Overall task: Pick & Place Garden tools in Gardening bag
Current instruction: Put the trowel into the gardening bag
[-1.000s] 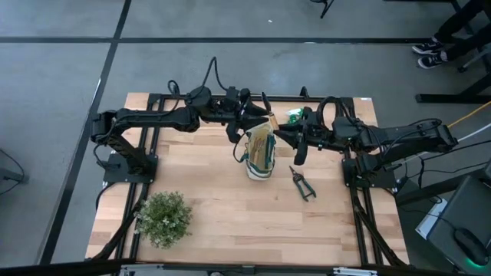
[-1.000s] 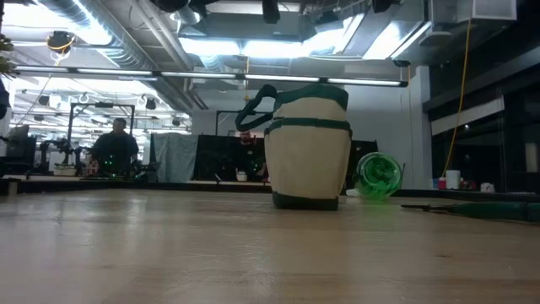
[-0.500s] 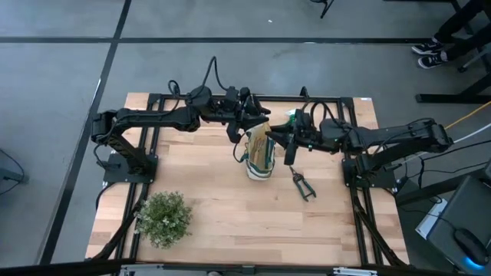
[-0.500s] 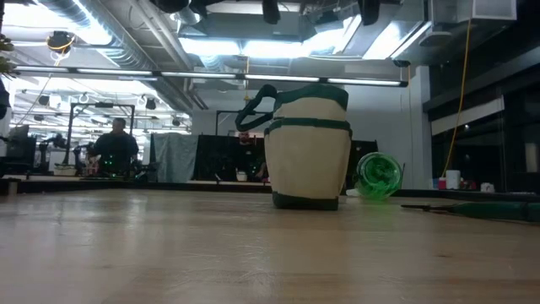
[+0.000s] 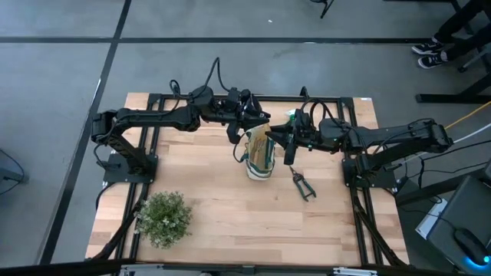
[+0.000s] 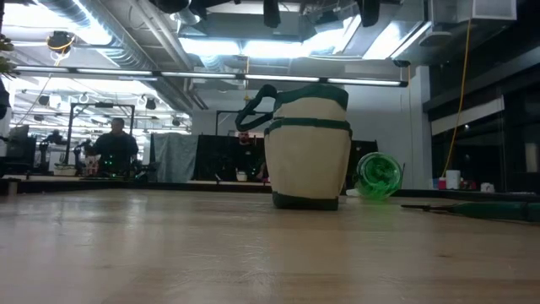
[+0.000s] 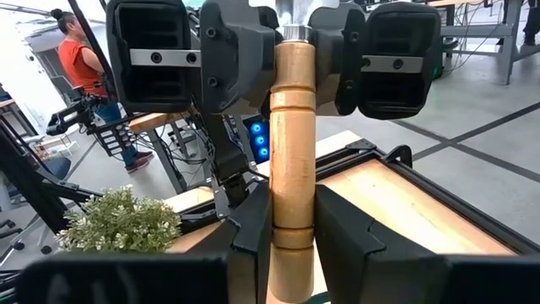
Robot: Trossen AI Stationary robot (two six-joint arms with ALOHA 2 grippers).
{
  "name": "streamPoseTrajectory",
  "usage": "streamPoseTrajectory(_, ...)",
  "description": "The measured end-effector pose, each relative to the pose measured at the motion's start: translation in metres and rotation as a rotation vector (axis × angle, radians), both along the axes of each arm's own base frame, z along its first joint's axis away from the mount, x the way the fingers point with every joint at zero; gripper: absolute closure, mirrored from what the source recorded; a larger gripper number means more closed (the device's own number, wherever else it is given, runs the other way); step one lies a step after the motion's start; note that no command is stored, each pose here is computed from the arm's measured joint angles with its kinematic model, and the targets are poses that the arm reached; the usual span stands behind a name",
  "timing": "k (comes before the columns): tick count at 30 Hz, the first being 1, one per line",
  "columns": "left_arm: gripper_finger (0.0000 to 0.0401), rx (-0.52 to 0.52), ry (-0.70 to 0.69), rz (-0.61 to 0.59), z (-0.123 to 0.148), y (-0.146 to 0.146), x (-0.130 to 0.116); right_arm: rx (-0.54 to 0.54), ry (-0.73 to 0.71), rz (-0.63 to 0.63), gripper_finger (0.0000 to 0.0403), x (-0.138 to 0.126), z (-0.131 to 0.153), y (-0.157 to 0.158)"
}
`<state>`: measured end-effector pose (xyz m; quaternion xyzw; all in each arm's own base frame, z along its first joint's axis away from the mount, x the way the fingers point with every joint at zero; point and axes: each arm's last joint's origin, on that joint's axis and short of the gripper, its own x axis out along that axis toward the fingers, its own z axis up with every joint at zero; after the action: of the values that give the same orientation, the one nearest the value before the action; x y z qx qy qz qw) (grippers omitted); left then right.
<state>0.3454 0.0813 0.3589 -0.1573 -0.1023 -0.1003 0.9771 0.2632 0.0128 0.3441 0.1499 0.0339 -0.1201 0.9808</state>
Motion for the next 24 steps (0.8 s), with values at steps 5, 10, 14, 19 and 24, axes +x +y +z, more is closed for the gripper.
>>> streamPoseTrajectory(5, 0.0330, 0.002, 0.001, -0.006, 0.000, 0.000, 0.000, -0.010, 0.007, -0.002, 0.0320, 0.000, 0.000, -0.001)
streamPoseTrajectory(10, 0.0329, 0.000, 0.017, -0.002, -0.002, 0.004, -0.001, 0.000, 0.030, -0.017, 0.0293, 0.000, -0.003, -0.006)
streamPoseTrajectory(14, 0.0335, -0.009, 0.053, 0.011, -0.005, 0.012, -0.002, 0.021, 0.048, -0.040, 0.0257, -0.001, -0.005, -0.009)
streamPoseTrajectory(19, 0.0332, -0.031, 0.138, 0.030, -0.013, 0.020, -0.003, 0.021, 0.052, -0.072, 0.0213, -0.001, -0.005, -0.016)
streamPoseTrajectory(24, 0.0333, -0.022, 0.211, 0.059, -0.020, 0.027, -0.006, 0.023, 0.065, -0.122, 0.0187, -0.002, -0.007, -0.029)
